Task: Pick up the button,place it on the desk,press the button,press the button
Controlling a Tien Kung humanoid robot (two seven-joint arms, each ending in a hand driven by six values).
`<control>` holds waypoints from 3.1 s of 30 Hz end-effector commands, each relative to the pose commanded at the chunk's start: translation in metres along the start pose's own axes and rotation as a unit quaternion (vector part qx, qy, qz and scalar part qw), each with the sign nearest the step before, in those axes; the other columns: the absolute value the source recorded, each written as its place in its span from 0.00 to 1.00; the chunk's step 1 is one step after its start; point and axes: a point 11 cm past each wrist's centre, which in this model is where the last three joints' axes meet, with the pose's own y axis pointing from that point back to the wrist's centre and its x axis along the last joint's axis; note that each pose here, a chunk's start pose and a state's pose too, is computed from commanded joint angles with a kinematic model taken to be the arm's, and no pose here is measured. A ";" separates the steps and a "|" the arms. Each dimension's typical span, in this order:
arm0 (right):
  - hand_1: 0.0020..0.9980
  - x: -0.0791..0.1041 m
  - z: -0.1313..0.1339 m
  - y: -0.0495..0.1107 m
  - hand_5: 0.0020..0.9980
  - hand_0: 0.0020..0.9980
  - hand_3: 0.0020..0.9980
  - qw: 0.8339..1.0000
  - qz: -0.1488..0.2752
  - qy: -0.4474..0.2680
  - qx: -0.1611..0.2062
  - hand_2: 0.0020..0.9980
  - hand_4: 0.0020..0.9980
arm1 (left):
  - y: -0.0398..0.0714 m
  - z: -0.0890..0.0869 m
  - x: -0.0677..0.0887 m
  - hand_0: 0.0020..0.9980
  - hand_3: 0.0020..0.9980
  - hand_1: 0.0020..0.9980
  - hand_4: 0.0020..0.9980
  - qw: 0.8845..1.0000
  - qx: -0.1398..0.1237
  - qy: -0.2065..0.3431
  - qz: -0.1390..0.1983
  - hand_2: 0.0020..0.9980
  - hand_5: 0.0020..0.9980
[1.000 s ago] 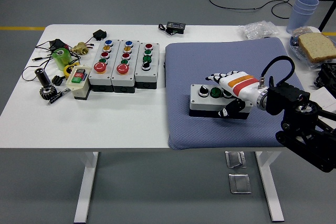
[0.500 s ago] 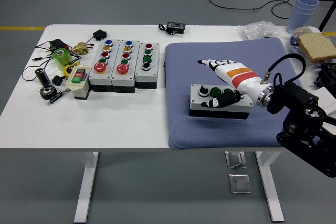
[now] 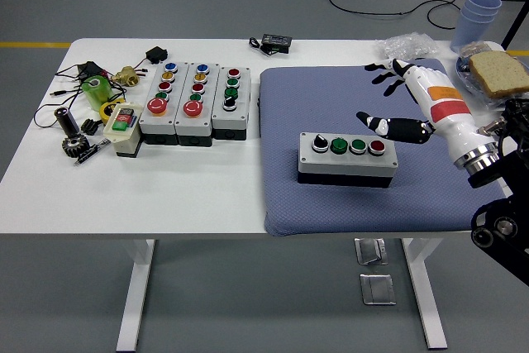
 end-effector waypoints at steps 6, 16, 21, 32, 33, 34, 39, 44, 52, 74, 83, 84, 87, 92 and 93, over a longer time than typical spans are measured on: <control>0.00 -0.021 0.018 0.015 0.31 0.13 0.61 0.997 -0.057 0.018 -0.044 0.18 0.75 | 0.000 0.001 0.000 0.64 0.57 0.63 0.31 1.000 -0.002 -0.002 0.001 0.61 0.86; 0.00 -0.037 0.037 0.025 0.34 0.12 0.64 0.992 -0.084 0.049 -0.082 0.18 0.77 | 0.000 0.003 0.000 0.64 0.57 0.62 0.31 1.000 -0.004 0.000 0.001 0.61 0.86; 0.00 -0.041 0.044 0.029 0.34 0.12 0.64 0.990 -0.090 0.050 -0.091 0.18 0.77 | 0.000 0.002 0.000 0.64 0.57 0.62 0.31 1.000 -0.004 -0.001 0.000 0.61 0.86; 0.00 -0.053 0.049 0.035 0.34 0.12 0.64 0.989 -0.106 0.059 -0.090 0.17 0.76 | 0.000 0.000 0.000 0.64 0.57 0.62 0.31 1.000 0.000 -0.004 0.000 0.61 0.87; 0.00 -0.054 0.049 0.035 0.34 0.12 0.64 0.988 -0.107 0.059 -0.089 0.17 0.76 | 0.000 -0.001 -0.001 0.64 0.57 0.62 0.31 1.000 0.000 -0.005 0.000 0.61 0.87; 0.00 -0.054 0.049 0.036 0.34 0.12 0.64 0.988 -0.107 0.060 -0.089 0.17 0.76 | 0.000 -0.001 -0.001 0.64 0.57 0.62 0.31 1.000 0.000 -0.005 0.000 0.61 0.87; 0.00 -0.058 0.049 0.037 0.34 0.12 0.64 0.988 -0.113 0.062 -0.090 0.17 0.76 | 0.000 -0.003 -0.001 0.64 0.57 0.63 0.31 1.000 0.002 -0.006 -0.001 0.61 0.87; 0.00 -0.064 0.052 0.040 0.34 0.12 0.64 0.985 -0.126 0.067 -0.096 0.18 0.76 | -0.001 -0.005 -0.002 0.64 0.57 0.63 0.31 1.000 0.004 -0.008 -0.002 0.62 0.87; 0.00 -0.062 0.048 0.039 0.34 0.12 0.64 0.986 -0.123 0.065 -0.091 0.18 0.76 | -0.001 -0.005 -0.003 0.64 0.57 0.63 0.31 1.000 0.004 -0.009 -0.002 0.61 0.87; 0.00 -0.075 0.008 0.014 0.34 0.12 0.64 0.991 -0.119 0.050 -0.031 0.18 0.76 | 0.000 0.001 0.000 0.64 0.56 0.62 0.31 1.000 -0.001 -0.004 0.000 0.61 0.86; 0.00 -0.074 0.016 0.016 0.34 0.13 0.64 0.990 -0.121 0.054 -0.039 0.18 0.76 | 0.000 0.001 0.000 0.64 0.56 0.62 0.31 1.000 -0.001 -0.006 0.000 0.61 0.86; 0.00 -0.074 0.016 0.017 0.34 0.13 0.64 0.990 -0.122 0.053 -0.040 0.18 0.76 | 0.000 0.001 0.000 0.64 0.56 0.62 0.31 1.000 -0.001 -0.007 0.000 0.61 0.86; 0.00 -0.073 0.017 0.017 0.34 0.13 0.64 0.991 -0.120 0.051 -0.041 0.18 0.76 | 0.000 0.001 0.000 0.64 0.56 0.62 0.31 1.000 0.000 -0.007 0.000 0.61 0.86; 0.00 -0.074 0.021 0.018 0.34 0.13 0.64 0.990 -0.123 0.052 -0.047 0.18 0.76 | 0.000 0.000 0.000 0.64 0.56 0.62 0.31 1.000 0.001 -0.008 0.000 0.61 0.86; 0.00 -0.075 0.022 0.019 0.34 0.13 0.64 0.990 -0.125 0.053 -0.049 0.18 0.76 | 0.000 0.000 0.000 0.64 0.56 0.62 0.31 1.000 0.001 -0.008 0.000 0.61 0.86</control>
